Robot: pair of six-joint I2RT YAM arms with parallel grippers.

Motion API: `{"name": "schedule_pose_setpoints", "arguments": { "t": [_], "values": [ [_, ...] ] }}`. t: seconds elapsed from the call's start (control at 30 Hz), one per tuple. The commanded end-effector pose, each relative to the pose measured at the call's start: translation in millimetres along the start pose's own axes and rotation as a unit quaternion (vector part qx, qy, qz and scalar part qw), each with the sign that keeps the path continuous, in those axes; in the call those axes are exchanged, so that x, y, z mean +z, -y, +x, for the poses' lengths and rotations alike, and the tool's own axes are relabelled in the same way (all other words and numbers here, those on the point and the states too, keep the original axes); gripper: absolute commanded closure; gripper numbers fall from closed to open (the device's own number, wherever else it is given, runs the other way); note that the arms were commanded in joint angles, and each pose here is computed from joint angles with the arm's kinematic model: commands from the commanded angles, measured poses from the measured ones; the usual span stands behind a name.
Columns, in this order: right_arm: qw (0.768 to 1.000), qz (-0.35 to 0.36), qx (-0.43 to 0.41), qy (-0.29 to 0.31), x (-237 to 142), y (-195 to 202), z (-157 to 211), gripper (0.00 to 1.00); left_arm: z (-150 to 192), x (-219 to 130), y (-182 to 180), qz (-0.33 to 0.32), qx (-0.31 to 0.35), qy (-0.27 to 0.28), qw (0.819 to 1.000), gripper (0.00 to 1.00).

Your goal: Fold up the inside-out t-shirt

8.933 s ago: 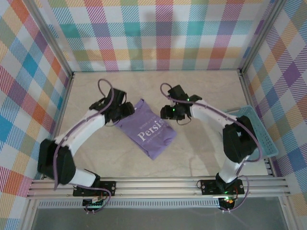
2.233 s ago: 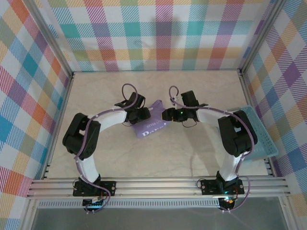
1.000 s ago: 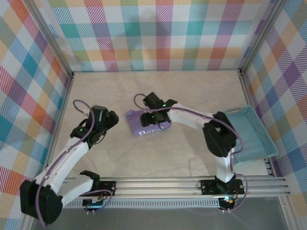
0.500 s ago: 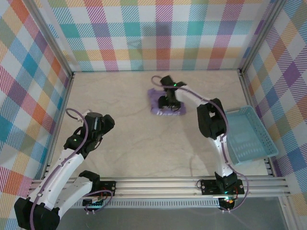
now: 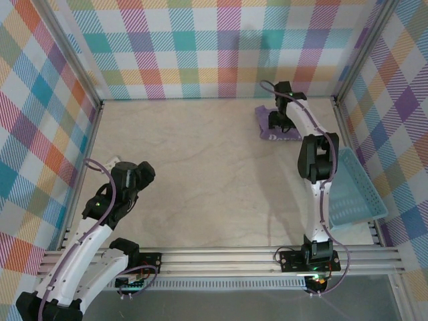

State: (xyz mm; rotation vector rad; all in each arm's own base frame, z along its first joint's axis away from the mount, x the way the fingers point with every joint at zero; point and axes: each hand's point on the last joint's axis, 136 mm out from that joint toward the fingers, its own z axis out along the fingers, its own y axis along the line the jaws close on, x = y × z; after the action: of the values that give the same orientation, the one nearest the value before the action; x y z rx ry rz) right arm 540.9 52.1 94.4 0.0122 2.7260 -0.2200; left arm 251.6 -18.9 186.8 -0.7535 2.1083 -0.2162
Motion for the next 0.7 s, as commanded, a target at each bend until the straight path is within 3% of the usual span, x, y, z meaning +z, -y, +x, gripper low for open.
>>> {"name": "schedule_pose_setpoints", "arguments": {
  "t": [0.0, 0.07, 0.2, 0.3, 0.43, 0.67],
  "values": [
    [0.995, -0.069, -0.048, 0.052, -51.2, -55.2, -14.8, 0.24, -0.3, 2.5, -5.8, -0.015, 0.009, 0.001, 1.000, 0.07],
    [0.992, -0.100, -0.057, 0.047, -45.5, -81.7, -14.3, 0.24, -0.9, 2.7, -2.2, -0.009, 0.010, -0.001, 1.000, 0.07],
    [0.973, -0.229, -0.031, 0.013, -34.5, -138.8, -12.6, 0.28, 1.2, 2.4, -0.2, -0.004, 0.015, -0.008, 1.000, 0.06],
    [0.968, -0.251, -0.018, 0.002, -14.9, -156.7, -14.3, 0.28, 3.9, 2.4, -3.6, -0.009, 0.018, -0.012, 1.000, 0.06],
    [0.980, -0.200, 0.007, -0.006, 17.6, -136.9, -20.1, 0.29, 8.6, 2.4, -6.6, -0.010, 0.020, -0.018, 1.000, 0.06],
    [0.990, -0.113, 0.079, -0.013, 33.6, -49.8, -27.1, 0.28, 16.3, 4.1, -12.5, -0.011, 0.024, -0.024, 0.999, 0.05]
  ]
}}
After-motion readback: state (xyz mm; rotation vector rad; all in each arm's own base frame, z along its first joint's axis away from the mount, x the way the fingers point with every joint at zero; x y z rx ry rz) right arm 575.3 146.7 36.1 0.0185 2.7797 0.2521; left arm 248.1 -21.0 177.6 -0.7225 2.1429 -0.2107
